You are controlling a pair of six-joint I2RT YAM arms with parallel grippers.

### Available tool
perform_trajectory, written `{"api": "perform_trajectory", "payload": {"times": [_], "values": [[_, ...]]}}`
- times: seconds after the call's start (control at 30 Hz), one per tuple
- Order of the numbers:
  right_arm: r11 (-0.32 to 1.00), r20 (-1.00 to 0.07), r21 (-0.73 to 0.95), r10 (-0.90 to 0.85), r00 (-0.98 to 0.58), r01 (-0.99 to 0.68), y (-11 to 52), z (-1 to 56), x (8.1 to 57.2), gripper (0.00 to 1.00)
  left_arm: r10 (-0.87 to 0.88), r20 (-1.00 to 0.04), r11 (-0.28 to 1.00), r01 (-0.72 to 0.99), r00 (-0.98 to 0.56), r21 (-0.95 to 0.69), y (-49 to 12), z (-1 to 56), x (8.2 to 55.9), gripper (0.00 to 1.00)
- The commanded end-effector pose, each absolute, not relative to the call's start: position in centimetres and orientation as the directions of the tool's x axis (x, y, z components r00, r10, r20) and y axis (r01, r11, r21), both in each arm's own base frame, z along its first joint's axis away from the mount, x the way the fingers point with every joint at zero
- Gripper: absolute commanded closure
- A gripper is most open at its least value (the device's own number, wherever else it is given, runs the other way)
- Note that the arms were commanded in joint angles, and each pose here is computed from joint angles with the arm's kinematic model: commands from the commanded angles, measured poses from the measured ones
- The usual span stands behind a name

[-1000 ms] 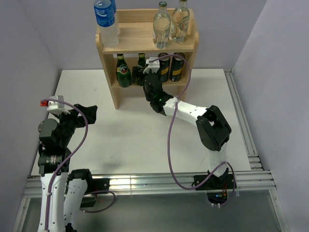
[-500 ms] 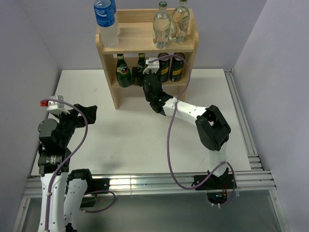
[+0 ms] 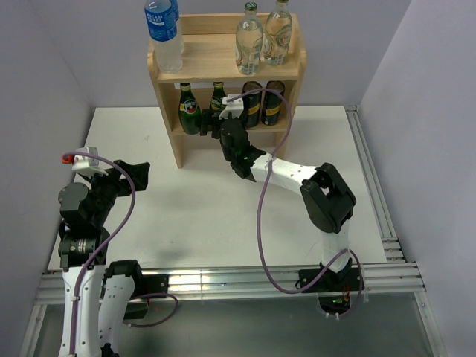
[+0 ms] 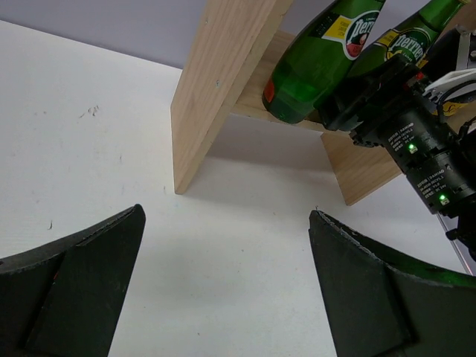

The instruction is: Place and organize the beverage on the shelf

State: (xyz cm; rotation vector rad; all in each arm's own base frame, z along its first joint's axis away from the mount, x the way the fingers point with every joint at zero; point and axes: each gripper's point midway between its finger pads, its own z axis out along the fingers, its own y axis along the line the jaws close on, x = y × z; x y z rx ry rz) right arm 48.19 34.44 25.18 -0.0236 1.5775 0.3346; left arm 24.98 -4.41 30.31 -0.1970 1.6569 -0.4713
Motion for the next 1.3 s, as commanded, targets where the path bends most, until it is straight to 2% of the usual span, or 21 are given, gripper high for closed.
{"api": "perform_trajectory", "payload": {"times": [0.0,0.8,0.93,1.0,1.03,1.1,1.27], "values": [[0.94,-0.964,0.246,0.263,0.043,-0.238,33.9,29.9,46.8,0.02,-0.393,-0.914,0.898,0.171,-0.103,-0.405,-4.5,31.6,25.1,0.01],[0.937,-0.961,0.249,0.271,0.059,-0.247,32.7,31.4,40.9,0.02,-0.392,-0.915,0.901,0.162,-0.098,-0.403,-4.3,31.6,25.1,0.01],[0.927,-0.953,0.274,0.297,0.059,-0.256,31.9,32.4,37.7,0.01,-0.391,-0.915,0.902,0.159,-0.097,-0.402,-4.2,31.6,25.1,0.01],[0.932,-0.964,0.256,0.266,0.002,-0.256,31.9,31.0,35.6,0.01,-0.391,-0.916,0.903,0.157,-0.09,-0.4,-4.2,31.8,25.0,0.01],[0.924,-0.955,0.288,0.297,-0.004,-0.252,31.3,32.1,34.4,0.0,-0.391,-0.916,0.903,0.156,-0.089,-0.4,-4.2,31.8,25.0,0.01],[0.946,-0.967,0.256,0.252,-0.047,-0.2,30.5,30.7,31.8,0.0,-0.391,-0.917,0.904,0.154,-0.083,-0.399,-4.1,31.9,24.9,0.01],[0.966,-0.97,0.241,0.237,-0.047,-0.095,26.8,31.9,26.0,0.0,-0.393,-0.916,0.904,0.15,-0.083,-0.401,-4.0,31.8,24.9,0.01]]}}
